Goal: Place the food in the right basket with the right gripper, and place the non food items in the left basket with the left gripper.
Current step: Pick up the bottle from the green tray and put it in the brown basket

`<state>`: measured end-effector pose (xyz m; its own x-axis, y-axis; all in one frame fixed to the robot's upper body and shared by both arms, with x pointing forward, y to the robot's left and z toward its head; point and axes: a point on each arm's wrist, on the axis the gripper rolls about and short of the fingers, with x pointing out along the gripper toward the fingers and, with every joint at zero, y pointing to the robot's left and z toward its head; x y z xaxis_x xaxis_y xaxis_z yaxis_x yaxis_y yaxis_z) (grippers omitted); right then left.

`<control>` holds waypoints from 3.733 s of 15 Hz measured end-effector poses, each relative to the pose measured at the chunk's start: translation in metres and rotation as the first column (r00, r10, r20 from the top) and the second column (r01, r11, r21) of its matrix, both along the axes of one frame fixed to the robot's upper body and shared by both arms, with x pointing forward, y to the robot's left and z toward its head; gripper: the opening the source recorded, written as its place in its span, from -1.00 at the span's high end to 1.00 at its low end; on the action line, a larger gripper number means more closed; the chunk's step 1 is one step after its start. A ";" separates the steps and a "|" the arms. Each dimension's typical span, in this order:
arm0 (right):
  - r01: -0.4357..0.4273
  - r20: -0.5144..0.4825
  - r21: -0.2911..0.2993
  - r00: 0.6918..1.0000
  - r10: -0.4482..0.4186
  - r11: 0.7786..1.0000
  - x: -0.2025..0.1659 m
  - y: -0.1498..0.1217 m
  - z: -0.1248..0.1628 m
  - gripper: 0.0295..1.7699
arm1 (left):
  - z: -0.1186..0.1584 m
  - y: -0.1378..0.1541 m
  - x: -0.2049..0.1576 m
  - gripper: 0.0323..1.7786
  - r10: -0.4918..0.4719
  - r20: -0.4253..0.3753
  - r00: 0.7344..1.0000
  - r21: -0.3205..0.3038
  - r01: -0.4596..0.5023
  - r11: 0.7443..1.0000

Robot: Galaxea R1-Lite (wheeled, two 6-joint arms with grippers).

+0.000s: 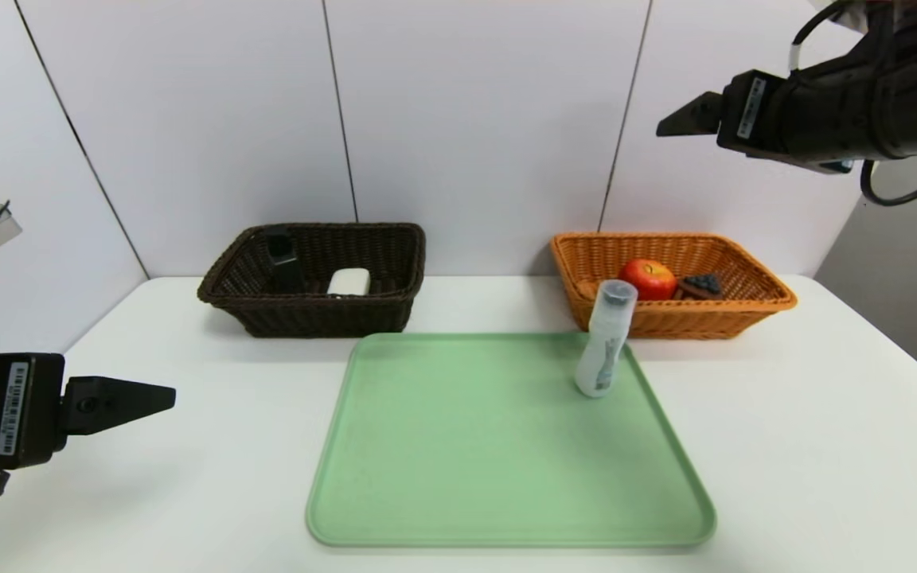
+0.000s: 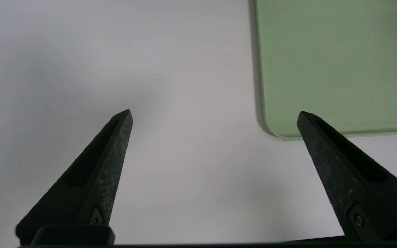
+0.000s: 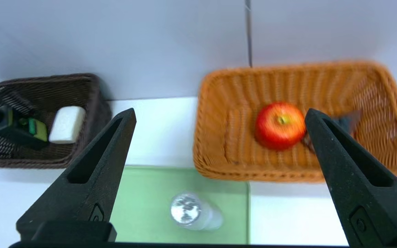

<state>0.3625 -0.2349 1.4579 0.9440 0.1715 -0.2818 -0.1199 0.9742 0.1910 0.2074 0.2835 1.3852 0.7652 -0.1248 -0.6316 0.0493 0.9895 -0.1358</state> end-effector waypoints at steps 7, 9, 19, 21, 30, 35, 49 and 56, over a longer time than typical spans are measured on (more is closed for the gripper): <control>-0.091 -0.009 -0.035 0.996 0.090 0.995 -0.037 0.005 -0.040 -0.91 | -0.007 0.000 -0.001 -0.90 -0.001 0.001 1.000 -0.001 0.001 1.000; -0.133 0.022 -0.014 0.991 0.133 0.991 -0.047 0.002 -0.057 -0.91 | -0.009 0.000 0.000 -0.90 -0.002 -0.001 1.000 0.000 0.002 1.000; -0.198 0.037 -0.014 0.979 0.198 0.980 -0.081 -0.020 -0.160 -0.92 | -0.013 0.001 -0.001 -0.90 0.004 -0.001 1.000 -0.001 -0.004 1.000; -0.219 0.065 -0.004 0.974 0.219 0.976 -0.081 -0.020 -0.175 -0.92 | -0.015 0.000 0.001 -0.90 0.003 0.012 1.000 -0.007 -0.003 1.000; -0.253 0.182 -0.058 0.948 0.260 0.966 -0.062 -0.010 -0.219 -0.92 | -0.020 -0.001 0.002 -0.90 0.000 0.003 1.000 0.002 0.000 1.000; -0.262 0.224 -0.099 0.934 0.278 0.960 -0.048 -0.001 -0.242 -0.92 | -0.021 -0.001 0.002 -0.90 -0.001 0.000 1.000 0.003 0.001 1.000; -0.286 0.224 -0.119 0.925 0.306 0.951 -0.005 0.028 -0.260 -0.93 | -0.025 -0.003 0.007 -0.90 0.000 -0.023 1.000 0.013 0.000 1.000; -0.275 0.231 -0.109 0.928 0.293 0.955 0.007 0.032 -0.265 -0.61 | -0.024 -0.005 0.011 -0.90 -0.001 -0.009 1.000 0.007 0.001 1.000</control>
<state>0.3694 -0.2025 1.1931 0.8998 0.4302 -0.0731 -0.4274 0.9026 0.0508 0.2186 0.2782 1.3610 0.7593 -0.1211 -0.6394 0.0489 0.9904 -0.1295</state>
